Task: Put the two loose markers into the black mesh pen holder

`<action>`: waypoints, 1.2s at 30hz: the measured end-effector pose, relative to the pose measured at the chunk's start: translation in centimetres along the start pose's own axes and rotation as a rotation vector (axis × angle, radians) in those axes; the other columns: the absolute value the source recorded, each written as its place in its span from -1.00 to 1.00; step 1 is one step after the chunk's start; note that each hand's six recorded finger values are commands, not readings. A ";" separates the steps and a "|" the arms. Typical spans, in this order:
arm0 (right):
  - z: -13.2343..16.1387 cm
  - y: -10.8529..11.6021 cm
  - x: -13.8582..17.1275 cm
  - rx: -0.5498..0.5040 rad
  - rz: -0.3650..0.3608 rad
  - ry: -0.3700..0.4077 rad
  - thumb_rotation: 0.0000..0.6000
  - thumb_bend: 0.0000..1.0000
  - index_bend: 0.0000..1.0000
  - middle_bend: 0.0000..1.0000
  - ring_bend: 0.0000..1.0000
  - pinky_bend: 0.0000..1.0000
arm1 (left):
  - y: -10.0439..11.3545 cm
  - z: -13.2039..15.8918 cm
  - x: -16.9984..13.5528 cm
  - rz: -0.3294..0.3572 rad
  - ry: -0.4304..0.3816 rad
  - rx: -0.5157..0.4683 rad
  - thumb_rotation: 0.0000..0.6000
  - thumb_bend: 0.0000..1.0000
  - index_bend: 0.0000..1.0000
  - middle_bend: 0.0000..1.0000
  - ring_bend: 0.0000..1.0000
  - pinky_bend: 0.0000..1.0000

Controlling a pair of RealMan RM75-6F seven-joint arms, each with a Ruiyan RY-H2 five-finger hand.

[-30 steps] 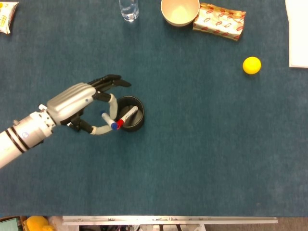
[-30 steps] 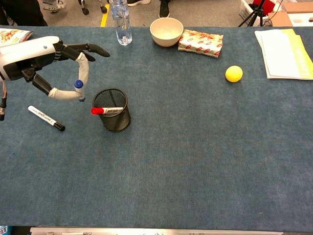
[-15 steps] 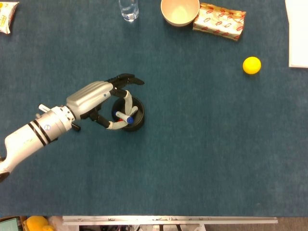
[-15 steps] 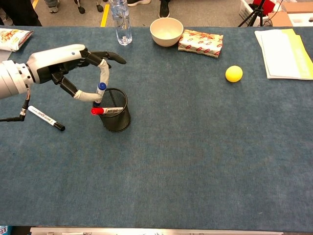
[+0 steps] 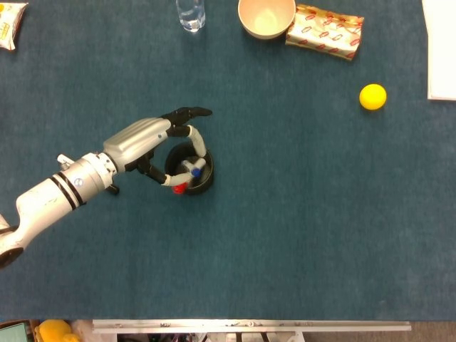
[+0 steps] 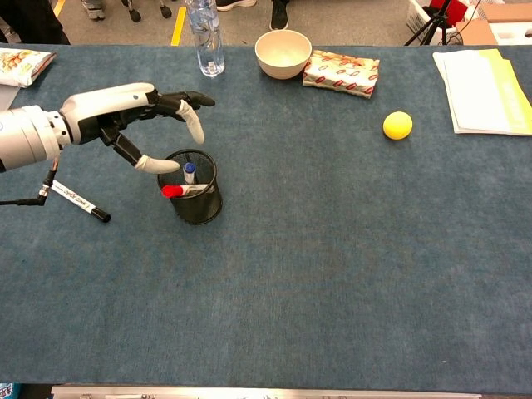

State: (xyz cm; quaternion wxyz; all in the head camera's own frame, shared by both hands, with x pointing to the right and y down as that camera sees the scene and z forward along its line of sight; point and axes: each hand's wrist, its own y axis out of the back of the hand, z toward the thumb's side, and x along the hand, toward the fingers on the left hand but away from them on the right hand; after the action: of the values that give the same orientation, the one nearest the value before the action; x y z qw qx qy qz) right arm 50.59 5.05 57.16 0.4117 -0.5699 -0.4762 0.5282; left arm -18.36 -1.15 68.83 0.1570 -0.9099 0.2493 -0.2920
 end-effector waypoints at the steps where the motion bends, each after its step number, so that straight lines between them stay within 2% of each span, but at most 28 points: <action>1: 0.0 0.0 0.0 0.000 0.000 -0.001 1.00 -0.95 -0.72 -0.45 -0.73 -0.40 | 0.0 0.0 0.0 0.000 0.001 0.003 1.00 -0.51 -0.72 -1.00 -1.00 -0.86; 5: -0.1 0.1 0.0 -0.002 -0.003 -0.001 1.00 -0.95 -0.72 -0.45 -0.73 -0.40 | 0.7 0.0 -0.4 0.015 -0.002 0.017 1.00 -0.51 -0.76 -1.00 -1.00 -0.86; 13: 0.0 0.1 -0.1 -0.005 0.000 0.005 1.00 -0.95 -0.72 -0.45 -0.73 -0.40 | 3.8 -1.2 -3.2 0.097 0.007 0.145 1.00 -0.51 -0.34 -0.99 -1.00 -0.86; 20: 0.3 -0.4 -0.4 -0.007 0.010 0.018 1.00 -0.95 -0.72 -0.45 -0.73 -0.40 | 5.5 -4.8 -7.3 0.132 0.082 0.275 1.00 -0.35 -0.18 -0.95 -1.00 -0.86; 30: 0.8 -0.6 -0.6 -0.004 0.018 0.029 1.00 -0.95 -0.72 -0.45 -0.73 -0.40 | 5.6 -9.3 -10.5 0.102 0.143 0.531 1.00 -0.35 -0.19 -0.95 -1.00 -0.86; 36: 0.9 -0.6 -0.5 0.000 0.020 0.029 1.00 -0.95 -0.72 -0.45 -0.73 -0.40 | 3.7 -11.4 -11.1 0.043 0.133 0.671 1.00 -0.35 -0.20 -0.95 -1.00 -0.86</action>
State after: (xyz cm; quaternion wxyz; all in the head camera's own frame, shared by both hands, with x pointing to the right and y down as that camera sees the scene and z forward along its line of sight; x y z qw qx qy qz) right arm 49.59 4.69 57.78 0.4132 -0.5820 -0.4646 0.5240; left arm -34.45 0.24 71.13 0.4369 -0.7811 0.1681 -0.4132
